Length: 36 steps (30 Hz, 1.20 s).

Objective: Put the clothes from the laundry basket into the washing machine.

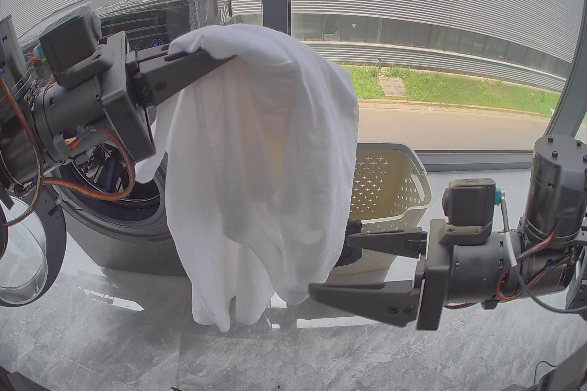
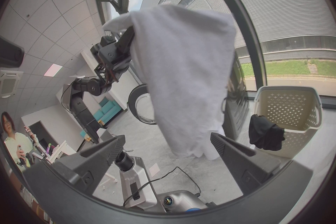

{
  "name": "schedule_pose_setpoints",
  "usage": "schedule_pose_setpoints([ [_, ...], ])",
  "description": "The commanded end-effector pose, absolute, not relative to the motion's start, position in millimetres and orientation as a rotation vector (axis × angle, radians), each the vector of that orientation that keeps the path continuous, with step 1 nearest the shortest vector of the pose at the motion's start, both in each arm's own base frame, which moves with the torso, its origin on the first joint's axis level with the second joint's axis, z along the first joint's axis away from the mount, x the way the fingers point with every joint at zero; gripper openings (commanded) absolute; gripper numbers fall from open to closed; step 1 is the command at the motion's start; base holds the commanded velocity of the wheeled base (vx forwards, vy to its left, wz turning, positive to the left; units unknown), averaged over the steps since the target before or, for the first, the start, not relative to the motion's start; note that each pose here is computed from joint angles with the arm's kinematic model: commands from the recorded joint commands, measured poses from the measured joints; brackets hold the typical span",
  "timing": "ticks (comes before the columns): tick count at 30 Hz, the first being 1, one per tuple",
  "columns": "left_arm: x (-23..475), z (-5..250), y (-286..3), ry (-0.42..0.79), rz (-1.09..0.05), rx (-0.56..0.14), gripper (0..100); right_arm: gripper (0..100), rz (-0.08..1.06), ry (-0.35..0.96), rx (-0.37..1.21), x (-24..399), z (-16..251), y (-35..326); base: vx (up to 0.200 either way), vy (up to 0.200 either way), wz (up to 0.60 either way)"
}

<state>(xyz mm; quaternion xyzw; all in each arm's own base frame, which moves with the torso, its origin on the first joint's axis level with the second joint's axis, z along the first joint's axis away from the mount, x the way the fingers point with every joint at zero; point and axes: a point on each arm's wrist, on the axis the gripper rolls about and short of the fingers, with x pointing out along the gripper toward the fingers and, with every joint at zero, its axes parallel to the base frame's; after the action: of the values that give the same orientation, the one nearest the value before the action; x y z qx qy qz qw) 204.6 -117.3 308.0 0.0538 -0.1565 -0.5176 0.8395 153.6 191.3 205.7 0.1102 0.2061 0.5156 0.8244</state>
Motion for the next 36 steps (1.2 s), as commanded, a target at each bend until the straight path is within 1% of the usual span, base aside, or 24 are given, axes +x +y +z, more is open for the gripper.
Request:
schedule_pose_setpoints([
  [1,204.4,310.7,-117.3,-0.339,-1.089,0.111,0,100,1.133,0.496,0.206,155.4,192.2,214.8,0.0,0.0,0.0],
  [3,204.5,314.6,-116.8,-0.353,-1.08,0.112,0,100,1.116,0.543,0.192,160.3,179.4,221.1,0.0,0.0,0.0],
  [5,204.3,314.6,-117.1,-0.353,-1.082,0.111,0,100,1.097,0.562,0.187,166.2,172.8,225.1,0.0,0.0,0.0],
  [9,203.9,315.0,-116.9,-0.353,-1.082,0.11,0,100,1.047,0.567,0.181,178.3,166.8,231.6,0.0,0.0,0.0],
  [12,203.4,315.3,-116.7,-0.355,-1.082,0.11,0,100,1.011,0.547,0.192,187.6,168.7,233.0,0.0,0.0,0.0],
  [17,202.8,313.0,-116.3,-0.348,-1.082,0.111,0,100,1.012,0.474,0.216,193.2,179.5,232.3,0.0,0.0,0.0],
  [22,203.5,313.2,-116.7,-0.348,-1.084,0.111,0,100,1.016,0.457,0.218,191.2,181.7,230.6,0.0,0.0,0.0],
  [23,204.0,312.8,-117.0,-0.346,-1.084,0.111,0,0,1.023,0.448,0.215,189.1,183.7,230.3,0.0,0.0,0.0],
  [28,204.0,311.9,-117.0,-0.342,-1.084,0.109,0,0,1.044,0.438,0.218,187.2,187.5,233.3,0.0,0.0,0.0],
  [36,204.3,310.6,-116.7,-0.337,-1.084,0.108,0,0,1.047,0.421,0.224,185.1,192.2,230.7,0.0,0.0,0.0],
])
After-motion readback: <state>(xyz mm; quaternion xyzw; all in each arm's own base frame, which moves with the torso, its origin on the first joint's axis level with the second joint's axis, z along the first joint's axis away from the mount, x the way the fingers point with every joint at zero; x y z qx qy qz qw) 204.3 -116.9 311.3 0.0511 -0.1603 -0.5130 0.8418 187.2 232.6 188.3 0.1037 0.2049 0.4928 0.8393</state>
